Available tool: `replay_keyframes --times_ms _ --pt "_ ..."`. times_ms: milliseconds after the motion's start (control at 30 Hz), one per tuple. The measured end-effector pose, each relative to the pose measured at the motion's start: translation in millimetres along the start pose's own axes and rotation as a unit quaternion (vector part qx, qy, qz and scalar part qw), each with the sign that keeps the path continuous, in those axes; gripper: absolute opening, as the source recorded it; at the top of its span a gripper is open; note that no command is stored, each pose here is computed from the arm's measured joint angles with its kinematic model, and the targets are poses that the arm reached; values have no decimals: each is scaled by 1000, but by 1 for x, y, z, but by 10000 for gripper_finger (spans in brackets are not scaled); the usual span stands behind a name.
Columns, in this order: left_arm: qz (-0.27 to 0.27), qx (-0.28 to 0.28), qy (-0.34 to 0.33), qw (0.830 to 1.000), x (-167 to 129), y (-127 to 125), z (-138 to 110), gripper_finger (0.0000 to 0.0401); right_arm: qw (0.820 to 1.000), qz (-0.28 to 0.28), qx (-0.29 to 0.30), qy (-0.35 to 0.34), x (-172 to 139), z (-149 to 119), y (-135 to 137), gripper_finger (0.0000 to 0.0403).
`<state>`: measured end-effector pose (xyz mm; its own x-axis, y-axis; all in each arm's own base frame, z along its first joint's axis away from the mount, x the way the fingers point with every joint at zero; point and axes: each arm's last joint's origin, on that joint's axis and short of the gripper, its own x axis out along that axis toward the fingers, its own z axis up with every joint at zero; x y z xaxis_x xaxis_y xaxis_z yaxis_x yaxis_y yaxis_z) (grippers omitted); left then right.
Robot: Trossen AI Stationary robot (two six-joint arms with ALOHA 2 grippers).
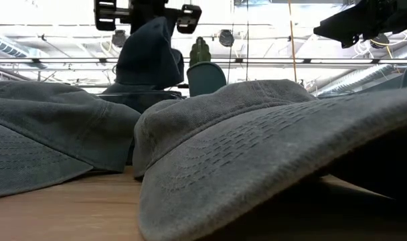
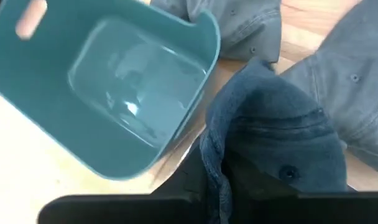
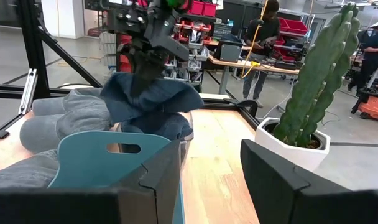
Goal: Pick & Place hat
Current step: Put the blue cap into the transparent bin
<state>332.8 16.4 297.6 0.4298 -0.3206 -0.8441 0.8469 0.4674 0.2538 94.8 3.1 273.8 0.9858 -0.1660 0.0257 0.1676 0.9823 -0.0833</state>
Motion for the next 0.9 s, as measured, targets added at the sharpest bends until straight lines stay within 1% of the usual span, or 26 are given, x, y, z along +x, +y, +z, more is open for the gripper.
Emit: replay_keyframes --times_ms 100,200,267,400,567,733,833,900 --pt "-31 -32 19 999 5 -1 -11 31 1000 0 0 0 0 0 0 155" --pt "-63 -55 36 996 10 -1 -22 31 1000 0 0 0 0 0 0 155" --pt "-76 -66 43 994 15 0 -26 31 1000 0 0 0 0 0 0 155" --pt "-103 -76 54 990 24 -1 -30 31 1000 0 0 0 0 0 0 155" --pt "-136 -89 37 986 25 -5 -31 31 1000 0 0 0 0 0 0 155" --pt "-136 -117 62 982 22 -7 -34 31 1000 0 0 0 0 0 0 155" --pt "-129 -122 58 982 19 -5 -36 31 1000 0 0 0 0 0 0 155" --pt "-125 -122 54 983 23 -4 -39 30 1000 0 0 0 0 0 0 155"
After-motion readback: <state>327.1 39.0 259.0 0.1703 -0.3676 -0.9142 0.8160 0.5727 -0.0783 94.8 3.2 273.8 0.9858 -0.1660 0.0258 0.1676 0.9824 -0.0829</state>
